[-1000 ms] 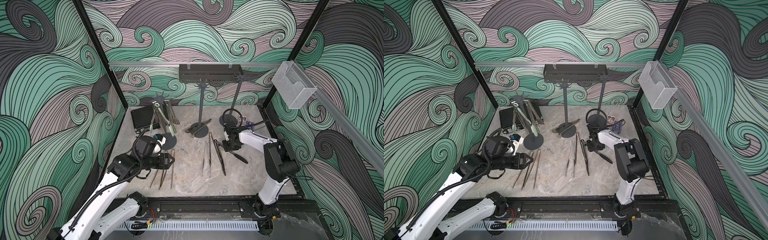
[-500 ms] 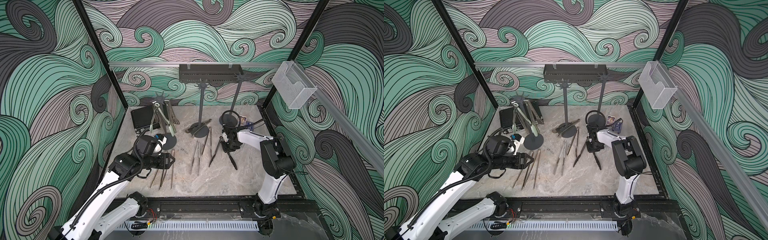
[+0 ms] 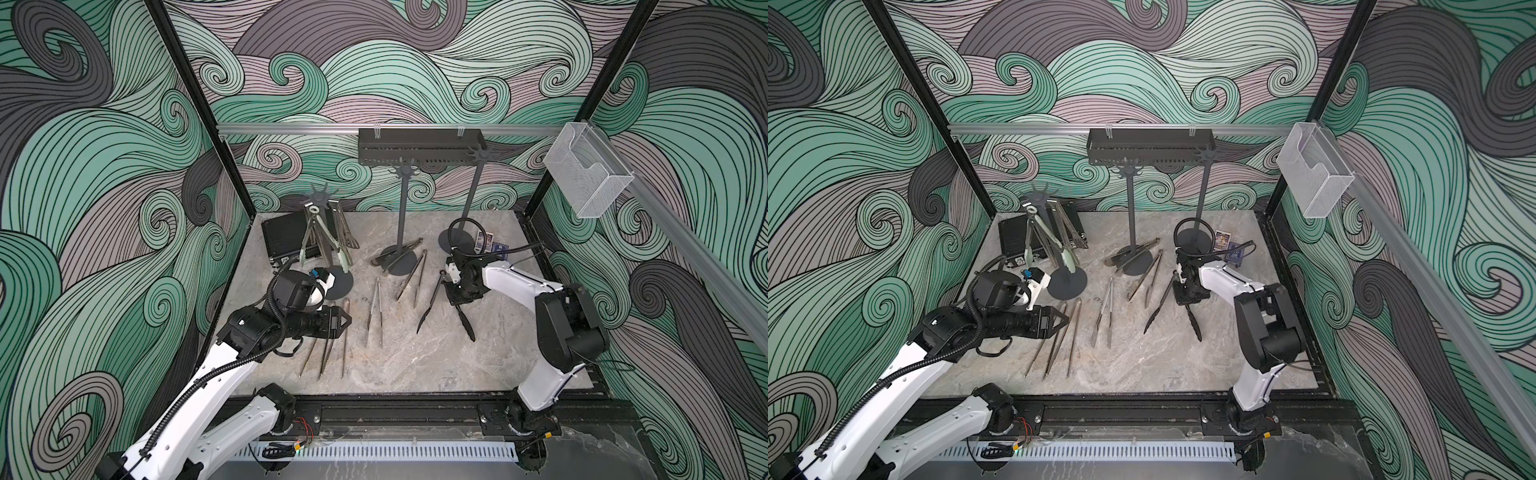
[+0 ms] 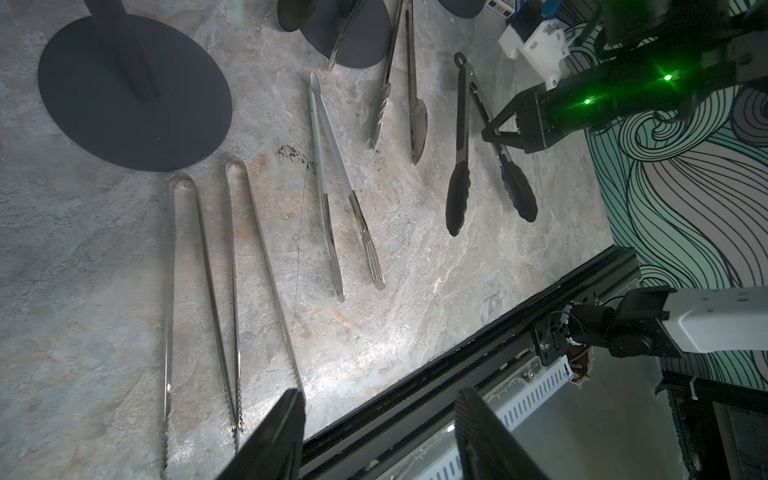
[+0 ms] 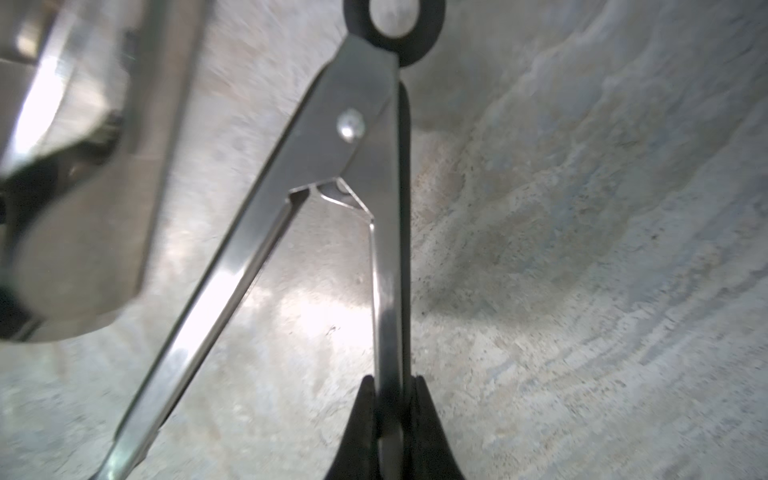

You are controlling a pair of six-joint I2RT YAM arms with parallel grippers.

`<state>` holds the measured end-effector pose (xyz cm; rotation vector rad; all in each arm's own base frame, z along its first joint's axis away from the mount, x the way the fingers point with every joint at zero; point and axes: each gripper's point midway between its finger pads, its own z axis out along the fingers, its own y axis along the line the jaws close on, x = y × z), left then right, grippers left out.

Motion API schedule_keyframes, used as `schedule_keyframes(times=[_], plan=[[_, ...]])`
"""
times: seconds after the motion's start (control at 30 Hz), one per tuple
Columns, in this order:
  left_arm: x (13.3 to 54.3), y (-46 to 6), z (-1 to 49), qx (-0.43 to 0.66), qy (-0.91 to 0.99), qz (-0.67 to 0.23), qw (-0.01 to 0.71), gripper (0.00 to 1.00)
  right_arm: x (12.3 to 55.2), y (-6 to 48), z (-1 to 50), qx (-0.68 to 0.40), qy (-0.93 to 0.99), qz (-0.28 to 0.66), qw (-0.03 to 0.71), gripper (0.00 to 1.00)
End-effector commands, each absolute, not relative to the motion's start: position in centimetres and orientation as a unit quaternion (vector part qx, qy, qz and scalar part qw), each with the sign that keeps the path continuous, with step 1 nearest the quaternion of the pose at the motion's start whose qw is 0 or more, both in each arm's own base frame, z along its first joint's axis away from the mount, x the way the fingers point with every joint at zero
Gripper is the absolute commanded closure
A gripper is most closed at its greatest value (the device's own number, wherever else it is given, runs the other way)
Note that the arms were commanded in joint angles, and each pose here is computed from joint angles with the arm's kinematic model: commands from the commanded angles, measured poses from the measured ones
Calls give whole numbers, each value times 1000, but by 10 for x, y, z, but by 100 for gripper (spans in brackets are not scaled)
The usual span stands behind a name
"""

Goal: Hang food tongs on kitchen utensil racks
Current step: Pick up the food tongs from the center of the board, then hang the food tongs on the rack.

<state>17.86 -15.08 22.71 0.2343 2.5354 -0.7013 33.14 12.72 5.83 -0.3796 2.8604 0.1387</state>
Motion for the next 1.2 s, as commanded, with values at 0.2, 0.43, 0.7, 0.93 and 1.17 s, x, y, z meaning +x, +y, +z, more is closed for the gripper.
schedule_keyframes(times=[0.2, 0.43, 0.7, 0.93, 1.17], plan=[[181, -154, 237, 98, 917, -274, 272, 41, 347, 186, 209, -246, 906, 135, 317, 100], [183, -157, 239, 99, 914, -281, 277, 41, 364, 214, 297, -309, 834, 168, 425, 100], [183, -156, 241, 94, 912, -282, 282, 41, 381, 226, 342, -348, 801, 164, 459, 100], [183, -156, 241, 92, 913, -280, 280, 41, 397, 223, 371, -337, 792, 147, 487, 100], [183, -155, 240, 90, 914, -279, 281, 41, 421, 210, 377, -315, 806, 134, 483, 100]])
